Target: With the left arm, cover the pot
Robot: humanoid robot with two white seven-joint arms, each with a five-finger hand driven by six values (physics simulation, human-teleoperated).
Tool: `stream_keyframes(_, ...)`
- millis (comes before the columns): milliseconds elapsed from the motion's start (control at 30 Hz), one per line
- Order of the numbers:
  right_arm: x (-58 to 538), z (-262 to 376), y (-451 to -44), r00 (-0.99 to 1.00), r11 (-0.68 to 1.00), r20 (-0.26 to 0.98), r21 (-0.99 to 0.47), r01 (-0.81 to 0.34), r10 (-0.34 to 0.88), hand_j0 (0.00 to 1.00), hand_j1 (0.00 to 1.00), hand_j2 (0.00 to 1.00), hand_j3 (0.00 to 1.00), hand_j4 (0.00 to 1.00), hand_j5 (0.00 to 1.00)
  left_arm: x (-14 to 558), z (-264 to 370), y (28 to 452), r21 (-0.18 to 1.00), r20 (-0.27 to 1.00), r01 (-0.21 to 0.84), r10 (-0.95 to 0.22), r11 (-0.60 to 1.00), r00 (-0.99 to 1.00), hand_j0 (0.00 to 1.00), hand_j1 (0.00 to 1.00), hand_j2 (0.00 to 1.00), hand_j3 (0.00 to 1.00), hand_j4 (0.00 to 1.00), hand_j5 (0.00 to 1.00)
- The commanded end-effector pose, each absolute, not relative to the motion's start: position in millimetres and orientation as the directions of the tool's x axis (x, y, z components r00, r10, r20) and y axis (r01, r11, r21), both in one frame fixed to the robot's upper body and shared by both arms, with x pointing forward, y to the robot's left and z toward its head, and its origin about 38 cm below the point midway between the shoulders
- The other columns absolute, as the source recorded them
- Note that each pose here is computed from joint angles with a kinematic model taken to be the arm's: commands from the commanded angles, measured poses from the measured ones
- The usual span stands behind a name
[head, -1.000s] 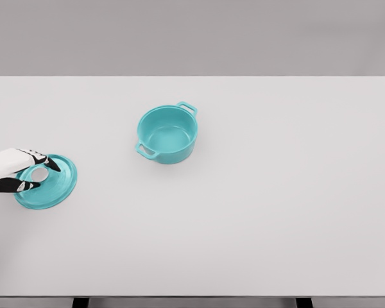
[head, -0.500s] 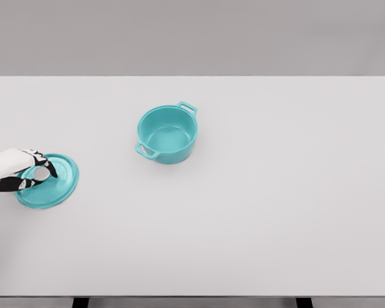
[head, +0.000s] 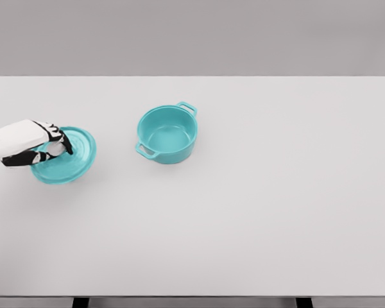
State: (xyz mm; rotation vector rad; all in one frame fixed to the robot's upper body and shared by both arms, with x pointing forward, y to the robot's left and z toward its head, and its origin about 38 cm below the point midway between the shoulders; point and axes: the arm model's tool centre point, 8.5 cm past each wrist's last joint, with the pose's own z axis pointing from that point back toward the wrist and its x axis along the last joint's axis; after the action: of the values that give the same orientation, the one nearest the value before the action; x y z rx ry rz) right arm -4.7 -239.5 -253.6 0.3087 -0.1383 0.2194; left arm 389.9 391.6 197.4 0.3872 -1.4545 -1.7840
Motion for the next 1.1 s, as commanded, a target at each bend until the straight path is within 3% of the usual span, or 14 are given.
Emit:
stream_keyframes(0, -5, -254, -239, 0.967, 0.929, 0.168, 0.286, -0.235, 0.193, 1.00, 1.00, 1.00, 1.00, 1.00, 1.00, 387, 187, 384, 0.913, 0.257, 0.405, -0.713, -0.042, -0.652, 0.50, 0.50, 0.50, 0.50, 0.50, 0.50)
stream_keyframes(1067, -5, -254, -240, 0.967, 0.929, 0.168, 0.285, -0.235, 0.193, 1.00, 1.00, 1.00, 1.00, 1.00, 1.00, 432, 217, 306, 0.954, 0.175, 0.284, -0.596, -0.093, -0.784, 0.50, 0.50, 0.50, 0.50, 0.50, 0.50)
